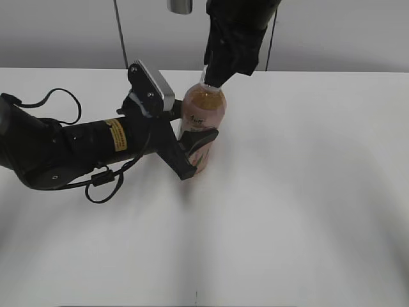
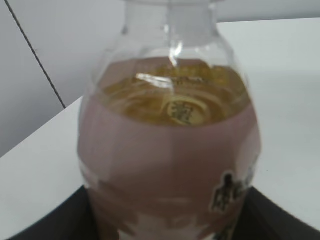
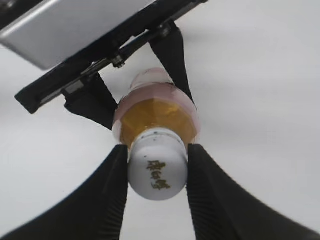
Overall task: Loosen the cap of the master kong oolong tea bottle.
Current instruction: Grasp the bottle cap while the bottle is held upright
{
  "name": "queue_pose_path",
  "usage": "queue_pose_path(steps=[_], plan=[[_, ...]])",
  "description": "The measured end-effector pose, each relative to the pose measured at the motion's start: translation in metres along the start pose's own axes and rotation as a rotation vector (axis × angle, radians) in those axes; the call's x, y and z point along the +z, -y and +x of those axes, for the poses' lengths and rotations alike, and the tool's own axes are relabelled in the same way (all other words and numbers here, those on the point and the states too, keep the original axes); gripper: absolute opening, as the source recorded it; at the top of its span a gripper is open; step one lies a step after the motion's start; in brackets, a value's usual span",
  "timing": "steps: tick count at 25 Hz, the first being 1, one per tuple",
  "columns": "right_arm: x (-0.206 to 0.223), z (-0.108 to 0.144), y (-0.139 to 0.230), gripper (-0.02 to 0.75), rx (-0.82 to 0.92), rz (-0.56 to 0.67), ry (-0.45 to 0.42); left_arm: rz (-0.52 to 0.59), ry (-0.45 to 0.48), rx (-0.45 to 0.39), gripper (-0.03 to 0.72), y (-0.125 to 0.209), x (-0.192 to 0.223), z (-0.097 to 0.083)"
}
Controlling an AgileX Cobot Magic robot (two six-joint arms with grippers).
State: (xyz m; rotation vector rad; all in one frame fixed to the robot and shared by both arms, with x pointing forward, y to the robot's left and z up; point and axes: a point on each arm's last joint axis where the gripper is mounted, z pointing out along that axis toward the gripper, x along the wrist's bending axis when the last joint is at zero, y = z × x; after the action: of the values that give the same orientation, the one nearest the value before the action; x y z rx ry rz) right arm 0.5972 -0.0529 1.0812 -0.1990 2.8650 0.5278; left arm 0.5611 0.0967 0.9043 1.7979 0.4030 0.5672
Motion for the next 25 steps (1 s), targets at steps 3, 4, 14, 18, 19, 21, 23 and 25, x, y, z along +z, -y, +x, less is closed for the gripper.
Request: queue_pose_path(steps=[3,4,14,18,19,21,23,25], plan=[[0.0000,0.0000,0.0000,0.277,-0.085,0.000,0.000,0.000,0.000,0.001,0.398,0.0000,0.0000,0.0000],[0.0000,0.0000,0.0000,0.276,-0.106,0.000,0.000,0.000,0.000,0.001,0.398,0.0000,0.0000,0.0000],[-0.0045,0.0009,-0.0011,0.275,-0.154,0.001,0.009,-0.007,0.001,0.003,0.398,-0.0006,0.0000,-0.0001],[-0.0060,0.0013,-0.0013,0.274,-0.156,0.000,0.009,-0.016,0.002,0.004,0.398,-0.0017,0.0002,-0.0003],[-0.0065,0.0014,-0.0014,0.274,-0.156,0.000,0.010,-0.016,0.002,0.004,0.398,-0.0017,0.0002,-0.0003],[-0.0064,0.0015,-0.0015,0.274,-0.156,0.000,0.009,-0.018,0.003,0.004,0.398,-0.0019,0.0002,-0.0003],[-0.0064,0.0017,-0.0018,0.282,-0.152,0.000,0.009,-0.018,0.003,0.004,0.398,-0.0019,0.0002,-0.0003],[-0.0064,0.0019,-0.0022,0.296,-0.130,-0.005,0.008,-0.018,0.003,0.003,0.398,-0.0019,0.0002,-0.0003]])
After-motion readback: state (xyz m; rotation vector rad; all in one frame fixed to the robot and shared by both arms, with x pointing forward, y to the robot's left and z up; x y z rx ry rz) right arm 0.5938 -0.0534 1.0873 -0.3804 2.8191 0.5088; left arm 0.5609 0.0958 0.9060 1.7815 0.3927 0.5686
